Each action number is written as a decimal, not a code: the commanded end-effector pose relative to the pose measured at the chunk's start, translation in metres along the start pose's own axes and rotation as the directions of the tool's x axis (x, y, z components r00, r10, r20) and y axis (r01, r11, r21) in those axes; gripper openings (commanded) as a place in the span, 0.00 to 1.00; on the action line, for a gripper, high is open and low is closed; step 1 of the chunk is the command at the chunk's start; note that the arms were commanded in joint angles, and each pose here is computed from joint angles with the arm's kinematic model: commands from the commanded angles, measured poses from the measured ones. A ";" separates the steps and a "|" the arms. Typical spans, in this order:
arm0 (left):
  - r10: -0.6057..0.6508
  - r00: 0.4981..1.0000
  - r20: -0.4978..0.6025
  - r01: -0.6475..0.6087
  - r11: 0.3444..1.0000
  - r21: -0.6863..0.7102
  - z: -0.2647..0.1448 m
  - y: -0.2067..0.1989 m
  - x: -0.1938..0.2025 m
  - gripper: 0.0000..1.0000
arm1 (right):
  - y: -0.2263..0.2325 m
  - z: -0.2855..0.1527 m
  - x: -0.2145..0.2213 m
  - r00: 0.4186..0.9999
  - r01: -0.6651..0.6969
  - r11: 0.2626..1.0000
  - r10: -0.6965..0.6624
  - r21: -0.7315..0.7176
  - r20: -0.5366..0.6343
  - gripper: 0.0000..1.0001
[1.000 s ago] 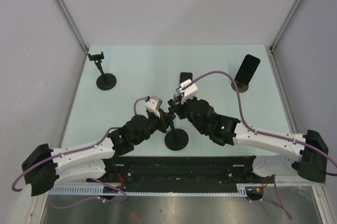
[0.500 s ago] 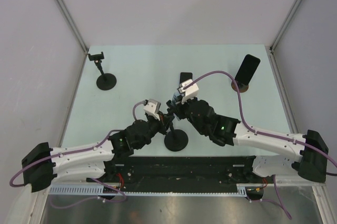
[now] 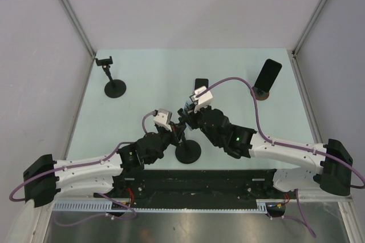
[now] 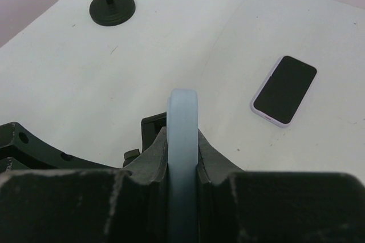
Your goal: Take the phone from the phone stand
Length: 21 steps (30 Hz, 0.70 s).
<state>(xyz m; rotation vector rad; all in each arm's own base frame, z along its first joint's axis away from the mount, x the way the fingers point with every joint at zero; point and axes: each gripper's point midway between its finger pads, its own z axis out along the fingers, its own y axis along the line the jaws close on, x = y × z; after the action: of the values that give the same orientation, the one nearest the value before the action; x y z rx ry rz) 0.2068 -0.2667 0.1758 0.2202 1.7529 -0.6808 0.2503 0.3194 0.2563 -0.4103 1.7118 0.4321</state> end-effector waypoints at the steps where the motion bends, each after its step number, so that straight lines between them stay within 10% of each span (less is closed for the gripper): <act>1: 0.061 0.998 0.022 -0.049 0.931 -0.361 -0.018 0.085 0.011 0.00 | -0.133 -0.034 -0.057 0.989 -0.006 0.813 -0.081 0.583 0.123 0.00; 21: 0.092 0.996 0.021 -0.076 0.918 -0.389 -0.023 0.092 0.013 0.00 | -0.160 -0.042 -0.055 0.991 -0.049 0.776 -0.040 0.629 0.126 0.00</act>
<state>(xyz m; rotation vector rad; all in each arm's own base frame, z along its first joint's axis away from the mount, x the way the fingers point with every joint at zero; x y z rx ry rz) 0.2047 -0.2561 0.1797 0.1943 1.7226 -0.6759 0.2509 0.3235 0.2560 -0.3521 1.7240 0.4762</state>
